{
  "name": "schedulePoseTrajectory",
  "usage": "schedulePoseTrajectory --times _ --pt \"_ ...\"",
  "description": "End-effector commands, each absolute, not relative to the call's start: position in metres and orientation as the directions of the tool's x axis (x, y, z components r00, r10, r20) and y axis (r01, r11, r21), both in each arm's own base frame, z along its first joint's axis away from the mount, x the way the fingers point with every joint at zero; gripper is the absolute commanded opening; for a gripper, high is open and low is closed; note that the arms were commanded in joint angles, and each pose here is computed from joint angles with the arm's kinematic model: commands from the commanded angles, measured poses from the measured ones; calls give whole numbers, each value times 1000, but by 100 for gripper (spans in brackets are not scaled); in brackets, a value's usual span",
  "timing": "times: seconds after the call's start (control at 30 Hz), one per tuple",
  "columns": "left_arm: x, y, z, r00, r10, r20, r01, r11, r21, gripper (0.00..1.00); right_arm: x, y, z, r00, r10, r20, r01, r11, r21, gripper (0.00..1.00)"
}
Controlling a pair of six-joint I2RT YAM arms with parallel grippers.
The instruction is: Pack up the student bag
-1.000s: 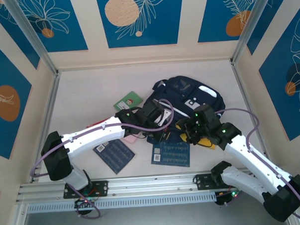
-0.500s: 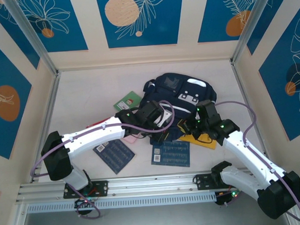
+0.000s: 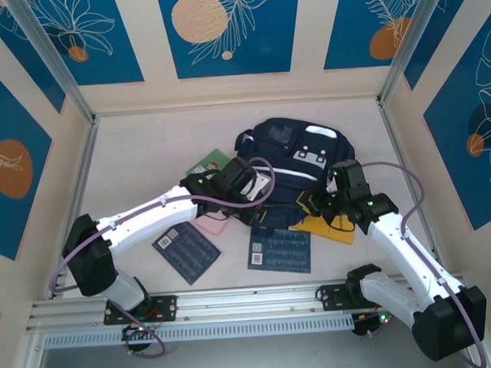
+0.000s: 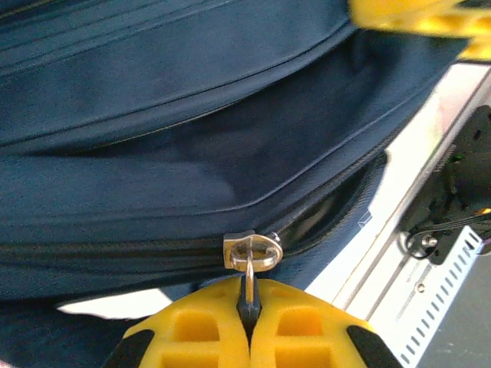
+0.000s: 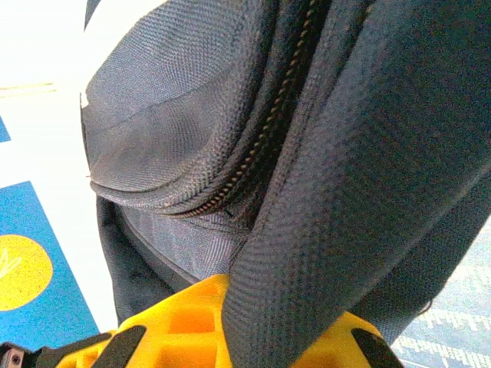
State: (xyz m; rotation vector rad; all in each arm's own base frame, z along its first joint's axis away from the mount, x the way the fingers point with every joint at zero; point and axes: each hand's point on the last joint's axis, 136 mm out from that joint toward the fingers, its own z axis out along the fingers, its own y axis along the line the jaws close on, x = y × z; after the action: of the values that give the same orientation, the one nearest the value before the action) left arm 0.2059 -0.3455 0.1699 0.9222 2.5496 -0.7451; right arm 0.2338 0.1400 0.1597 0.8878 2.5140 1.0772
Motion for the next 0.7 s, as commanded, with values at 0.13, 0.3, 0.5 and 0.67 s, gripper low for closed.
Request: schedulePoseTrajectory --times 0.13,0.3,0.5,0.67 --pt "210 -313 164 -769 478 -425 627 692 -356 0 252 114 174 -761 637 -120 372 581 723 0" --pt "210 -328 166 -774 469 -426 627 665 -406 0 261 105 172 -746 653 -129 394 590 705 2" --pt "208 -369 186 -768 442 -463 638 592 -493 0 264 91 188 -709 686 -162 436 608 664 57" --pt "196 -397 195 -762 447 -468 647 541 -537 0 243 68 208 -632 752 -185 542 600 588 62"
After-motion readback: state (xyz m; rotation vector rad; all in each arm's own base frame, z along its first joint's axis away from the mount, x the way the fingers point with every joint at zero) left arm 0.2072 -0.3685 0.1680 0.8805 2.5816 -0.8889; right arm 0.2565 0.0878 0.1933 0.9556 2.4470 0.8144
